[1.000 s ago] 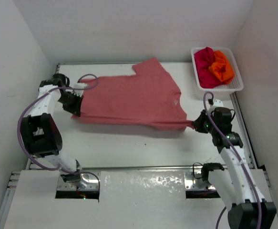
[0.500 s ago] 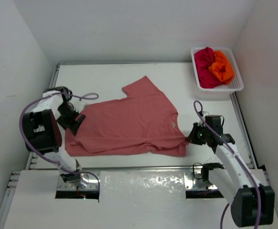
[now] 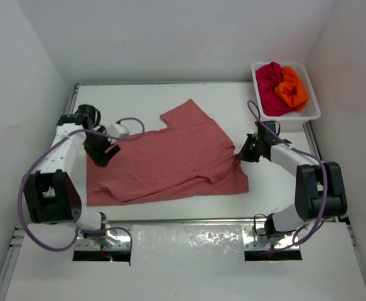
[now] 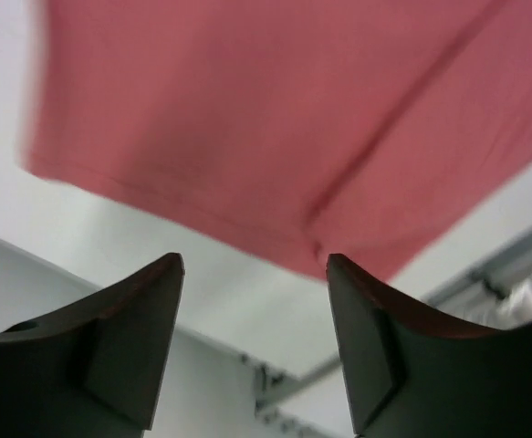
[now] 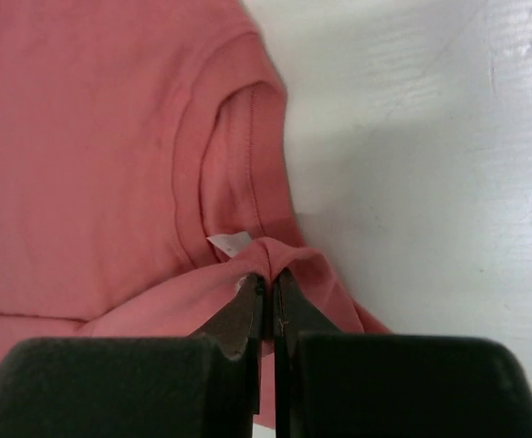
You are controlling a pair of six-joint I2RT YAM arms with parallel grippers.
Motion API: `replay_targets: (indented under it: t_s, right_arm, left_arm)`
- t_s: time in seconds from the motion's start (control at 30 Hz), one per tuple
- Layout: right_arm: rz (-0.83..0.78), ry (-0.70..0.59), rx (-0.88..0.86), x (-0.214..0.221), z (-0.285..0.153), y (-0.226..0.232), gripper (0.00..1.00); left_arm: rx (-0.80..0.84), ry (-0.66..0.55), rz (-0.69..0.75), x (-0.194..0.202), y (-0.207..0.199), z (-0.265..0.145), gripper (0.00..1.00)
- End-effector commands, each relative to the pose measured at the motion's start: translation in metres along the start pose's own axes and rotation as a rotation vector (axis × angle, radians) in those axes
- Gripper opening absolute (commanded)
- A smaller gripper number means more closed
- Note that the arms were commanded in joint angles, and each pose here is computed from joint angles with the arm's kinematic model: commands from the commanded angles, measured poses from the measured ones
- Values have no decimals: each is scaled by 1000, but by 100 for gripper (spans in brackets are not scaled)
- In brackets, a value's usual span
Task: Fold and stack the t-shirts
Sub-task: Flatten out the tshirt
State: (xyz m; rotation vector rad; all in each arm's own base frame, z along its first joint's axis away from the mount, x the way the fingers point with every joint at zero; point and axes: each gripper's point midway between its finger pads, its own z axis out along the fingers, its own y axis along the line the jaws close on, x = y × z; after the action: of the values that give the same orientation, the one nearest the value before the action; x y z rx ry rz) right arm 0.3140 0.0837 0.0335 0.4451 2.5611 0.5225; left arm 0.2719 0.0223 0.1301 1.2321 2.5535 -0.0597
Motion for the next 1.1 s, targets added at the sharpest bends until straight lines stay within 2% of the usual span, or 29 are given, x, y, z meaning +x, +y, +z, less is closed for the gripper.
replay_targets:
  t_s: [0.0,0.07,0.13,0.23,0.3,0.37,0.4,0.47,0.53,0.67,0.7,0.8,0.83,0.93,0.97,1.03,1.07]
  right_arm:
    - [18,-55,-25,-15,3,11,0]
    - [15,-59,-23,-15,3,11,0]
    - [11,-46,-16,-13,4,9,0]
    - [5,-37,-2,-10,3,6,0]
    - [1,-33,13,-4,1,1,0]
    - [-6,-20,33,3,0,-5,0]
    - [-2,-18,39,6,-3,-7,0]
    - [10,-7,56,15,-3,-13,0]
    - [25,-22,67,17,-6,-16,0]
    - [43,-57,81,13,-9,-17,0]
    - [46,-75,93,9,-10,-19,0]
    - [56,-127,88,-5,-13,-14,0]
    - [54,-142,74,-11,-14,-9,0]
    - [33,-156,31,-26,-11,8,0]
    - [25,-136,29,-26,-6,11,0]
    - [-10,-142,-3,-35,-5,27,0]
    - [-22,-136,-19,-36,-2,32,0]
  left_arm:
    - [74,113,20,48,-12,6,68]
    - [120,126,51,55,-25,20,71]
    - [46,117,45,53,-8,36,72]
    - [-174,94,-89,52,44,68,73]
    - [-239,41,-183,34,77,84,73]
    - [-235,19,-256,24,92,103,72]
    - [-265,-5,-256,9,108,106,72]
    - [-209,81,-239,15,105,138,72]
    - [-242,145,-214,18,112,152,71]
    - [-268,196,-267,16,134,187,72]
    - [-311,157,-288,-3,160,181,72]
    - [-343,128,-354,-26,188,205,72]
    - [-372,60,-383,-52,213,209,72]
    - [-362,-41,-411,-96,233,206,73]
    - [-390,-107,-412,-119,251,190,73]
    - [-415,-196,-422,-144,262,156,76]
    - [-452,-246,-418,-156,271,137,85]
